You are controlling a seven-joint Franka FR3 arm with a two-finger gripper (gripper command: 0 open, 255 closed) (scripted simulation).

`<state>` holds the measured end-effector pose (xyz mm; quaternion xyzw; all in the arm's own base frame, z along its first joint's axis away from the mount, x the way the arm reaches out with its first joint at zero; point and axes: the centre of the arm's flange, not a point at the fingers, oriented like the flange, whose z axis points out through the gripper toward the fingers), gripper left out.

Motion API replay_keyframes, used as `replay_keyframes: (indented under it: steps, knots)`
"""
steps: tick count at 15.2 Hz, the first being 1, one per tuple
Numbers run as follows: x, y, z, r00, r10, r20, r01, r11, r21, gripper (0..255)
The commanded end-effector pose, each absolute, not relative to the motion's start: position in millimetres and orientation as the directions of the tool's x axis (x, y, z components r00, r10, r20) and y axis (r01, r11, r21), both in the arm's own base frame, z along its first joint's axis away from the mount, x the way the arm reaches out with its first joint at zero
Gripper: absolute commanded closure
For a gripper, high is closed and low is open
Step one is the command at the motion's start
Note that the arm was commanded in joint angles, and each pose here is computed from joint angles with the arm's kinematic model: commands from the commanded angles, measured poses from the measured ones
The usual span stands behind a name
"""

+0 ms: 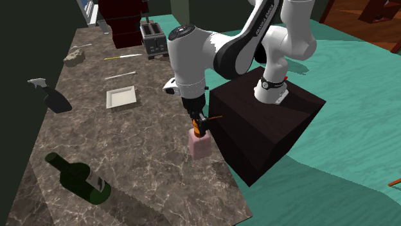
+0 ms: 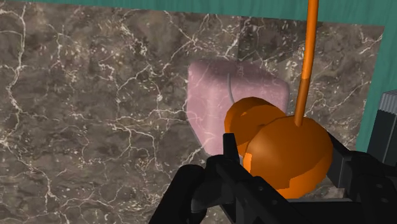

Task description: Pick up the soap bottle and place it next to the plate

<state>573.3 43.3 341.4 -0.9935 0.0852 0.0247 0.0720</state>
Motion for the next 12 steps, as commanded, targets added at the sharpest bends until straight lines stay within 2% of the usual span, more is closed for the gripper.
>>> replay_keyframes:
  steps: [1, 12]
  knots:
    - [573.5, 43.4, 352.0, 0.984, -0.166, -0.062, -0.173, -0.975, -0.139, 255]
    - [573.5, 43.4, 410.0, 0.984, -0.166, -0.062, -0.173, -0.975, -0.139, 255]
